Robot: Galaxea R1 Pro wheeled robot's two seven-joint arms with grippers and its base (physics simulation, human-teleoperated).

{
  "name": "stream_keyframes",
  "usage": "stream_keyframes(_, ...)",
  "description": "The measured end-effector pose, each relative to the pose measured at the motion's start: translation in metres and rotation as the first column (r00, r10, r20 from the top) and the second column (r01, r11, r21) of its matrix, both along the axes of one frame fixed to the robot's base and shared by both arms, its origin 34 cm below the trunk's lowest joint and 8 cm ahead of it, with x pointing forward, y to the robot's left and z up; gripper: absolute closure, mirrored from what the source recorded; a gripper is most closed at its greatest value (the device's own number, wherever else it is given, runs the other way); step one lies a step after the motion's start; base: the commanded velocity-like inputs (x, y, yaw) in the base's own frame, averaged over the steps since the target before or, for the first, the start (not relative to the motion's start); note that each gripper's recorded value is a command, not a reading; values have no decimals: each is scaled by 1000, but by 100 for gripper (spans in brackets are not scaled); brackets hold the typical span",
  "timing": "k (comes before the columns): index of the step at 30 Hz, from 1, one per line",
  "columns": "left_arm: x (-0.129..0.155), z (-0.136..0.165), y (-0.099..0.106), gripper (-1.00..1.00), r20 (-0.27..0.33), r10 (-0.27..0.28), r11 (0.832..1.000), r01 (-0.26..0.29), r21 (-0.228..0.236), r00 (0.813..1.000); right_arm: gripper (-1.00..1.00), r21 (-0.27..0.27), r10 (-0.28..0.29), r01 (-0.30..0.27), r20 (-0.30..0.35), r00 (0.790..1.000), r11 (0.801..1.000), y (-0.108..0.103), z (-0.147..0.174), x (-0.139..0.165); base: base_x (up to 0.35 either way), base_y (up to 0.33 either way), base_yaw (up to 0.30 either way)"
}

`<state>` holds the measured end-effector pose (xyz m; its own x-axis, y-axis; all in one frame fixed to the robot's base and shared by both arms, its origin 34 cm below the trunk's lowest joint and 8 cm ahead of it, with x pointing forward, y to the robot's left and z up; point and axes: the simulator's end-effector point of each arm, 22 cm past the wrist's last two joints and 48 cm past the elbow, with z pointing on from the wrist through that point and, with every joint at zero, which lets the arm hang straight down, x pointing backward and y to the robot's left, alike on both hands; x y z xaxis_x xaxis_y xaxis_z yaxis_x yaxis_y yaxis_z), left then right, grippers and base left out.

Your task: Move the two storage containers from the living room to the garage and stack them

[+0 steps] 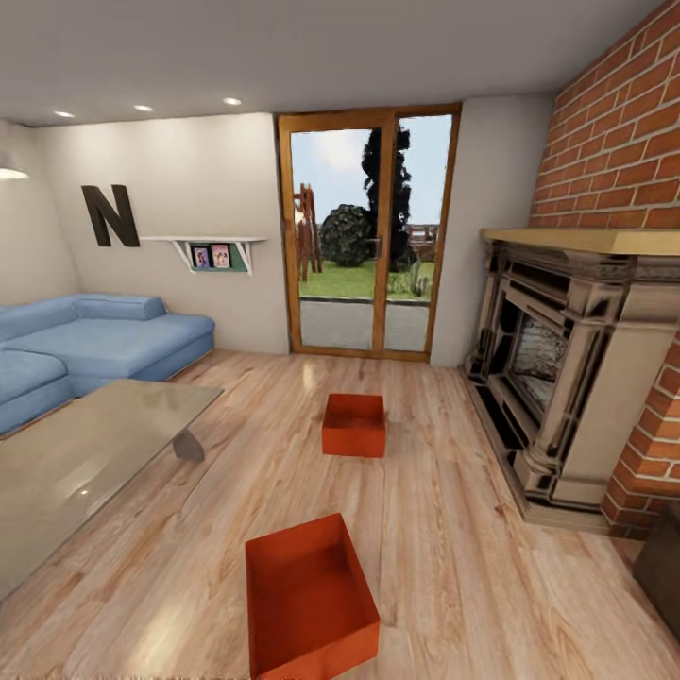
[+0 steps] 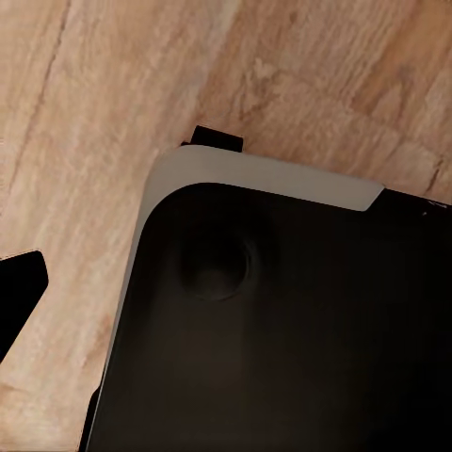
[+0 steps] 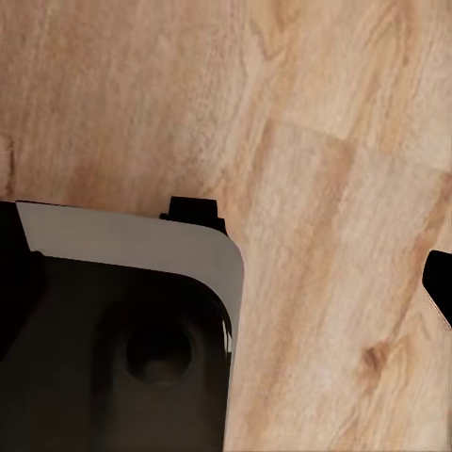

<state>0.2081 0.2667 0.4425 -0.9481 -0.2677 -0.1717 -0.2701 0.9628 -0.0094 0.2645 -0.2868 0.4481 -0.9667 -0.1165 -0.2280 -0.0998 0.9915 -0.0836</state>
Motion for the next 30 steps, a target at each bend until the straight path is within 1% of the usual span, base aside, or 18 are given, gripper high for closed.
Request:
stream_keyframes(16, 0, 0, 0, -100, 0, 0, 1000, 0, 0, 1000, -100, 0, 0, 0, 1, 1000, 1000, 0, 0, 0, 0, 0, 270)
stream_keyframes(21, 0, 0, 0, -100, 0, 0, 1000, 0, 0, 1000, -100, -1, 0, 0, 1, 1000, 1000, -1, 0, 0, 0, 0, 72)
stream_keyframes(30, 1, 0, 0, -100, 2, -1, 1000, 1, -2, 1000, -100, -3, -1, 1, 1, 1000, 1000, -2, 0, 0, 0, 0, 8)
